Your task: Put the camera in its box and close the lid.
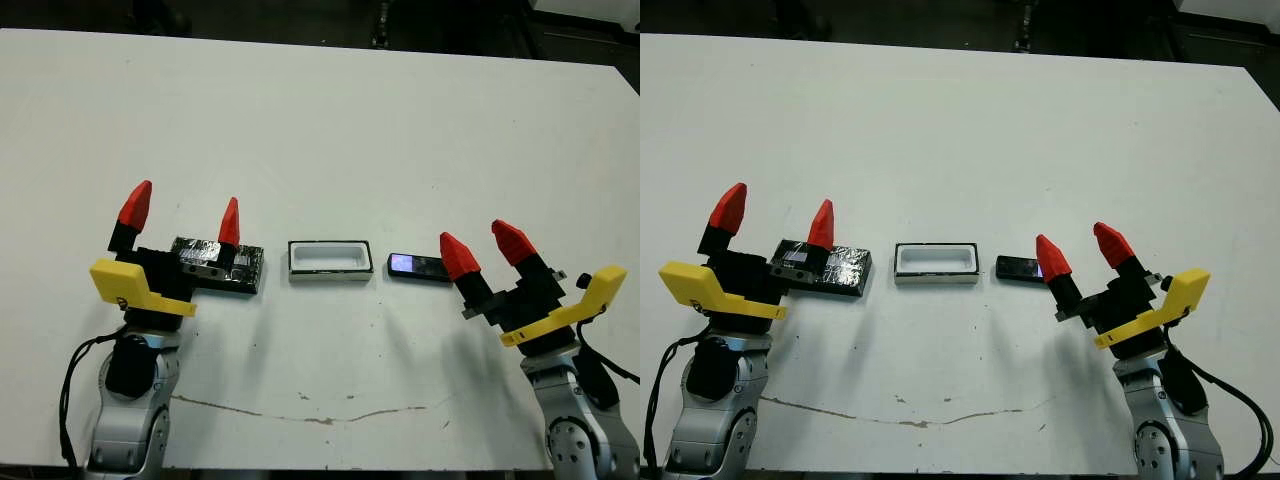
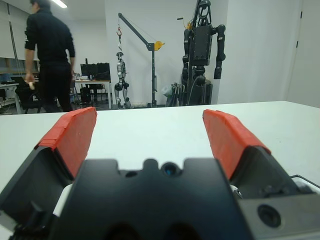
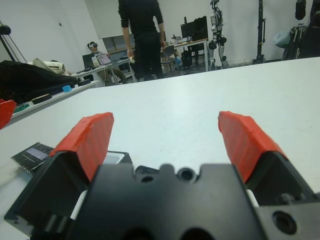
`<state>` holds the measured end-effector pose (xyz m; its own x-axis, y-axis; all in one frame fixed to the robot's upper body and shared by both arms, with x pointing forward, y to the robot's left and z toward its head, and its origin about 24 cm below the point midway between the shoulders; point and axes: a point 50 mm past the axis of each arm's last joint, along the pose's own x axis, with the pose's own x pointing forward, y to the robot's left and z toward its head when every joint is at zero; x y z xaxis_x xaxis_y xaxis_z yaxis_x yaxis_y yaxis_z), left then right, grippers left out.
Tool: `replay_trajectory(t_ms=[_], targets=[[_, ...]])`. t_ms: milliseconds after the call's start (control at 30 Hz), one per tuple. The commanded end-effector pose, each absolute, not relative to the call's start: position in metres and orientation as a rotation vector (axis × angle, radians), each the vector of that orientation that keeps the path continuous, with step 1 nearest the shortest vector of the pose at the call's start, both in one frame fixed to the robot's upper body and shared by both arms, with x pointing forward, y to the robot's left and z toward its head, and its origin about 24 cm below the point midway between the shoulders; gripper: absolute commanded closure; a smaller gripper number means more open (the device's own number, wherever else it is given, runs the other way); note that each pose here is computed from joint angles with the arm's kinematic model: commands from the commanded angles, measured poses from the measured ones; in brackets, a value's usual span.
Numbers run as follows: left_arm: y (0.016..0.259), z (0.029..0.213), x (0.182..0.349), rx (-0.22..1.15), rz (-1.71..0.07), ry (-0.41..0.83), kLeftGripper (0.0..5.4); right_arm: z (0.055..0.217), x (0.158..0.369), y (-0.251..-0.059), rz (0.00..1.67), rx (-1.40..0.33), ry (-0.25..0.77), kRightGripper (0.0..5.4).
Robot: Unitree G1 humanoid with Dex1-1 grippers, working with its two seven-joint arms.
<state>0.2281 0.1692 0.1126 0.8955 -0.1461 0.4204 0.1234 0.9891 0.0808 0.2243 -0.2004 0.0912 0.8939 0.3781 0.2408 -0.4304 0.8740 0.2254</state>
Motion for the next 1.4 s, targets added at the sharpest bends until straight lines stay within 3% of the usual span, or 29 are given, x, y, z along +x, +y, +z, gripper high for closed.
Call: replay_trajectory(t_ms=[33,467,733,900,1067,1400], targets=[[0.170,0.110,0.227,0.063,-0.139,-0.424,0.01,0.090,0.224,-0.202,0.426,0.274,-0.175,0.00],[0.168,0.108,0.227,0.060,-0.143,-0.420,0.01,0.092,0.225,-0.207,0.438,0.241,-0.180,0.00],[0.169,0.108,0.226,0.061,-0.136,-0.419,0.01,0.133,0.254,-0.231,0.554,-0.098,-0.244,0.00],[0.169,0.107,0.226,0.067,-0.134,-0.420,0.01,0.162,0.275,-0.241,0.648,-0.308,-0.183,0.00],[0.168,0.107,0.226,0.059,-0.134,-0.415,0.01,0.177,0.294,-0.243,0.816,-0.446,-0.113,0.00],[0.169,0.106,0.225,0.058,-0.128,-0.410,0.01,0.170,0.311,-0.224,1.072,-0.668,0.077,0.00]])
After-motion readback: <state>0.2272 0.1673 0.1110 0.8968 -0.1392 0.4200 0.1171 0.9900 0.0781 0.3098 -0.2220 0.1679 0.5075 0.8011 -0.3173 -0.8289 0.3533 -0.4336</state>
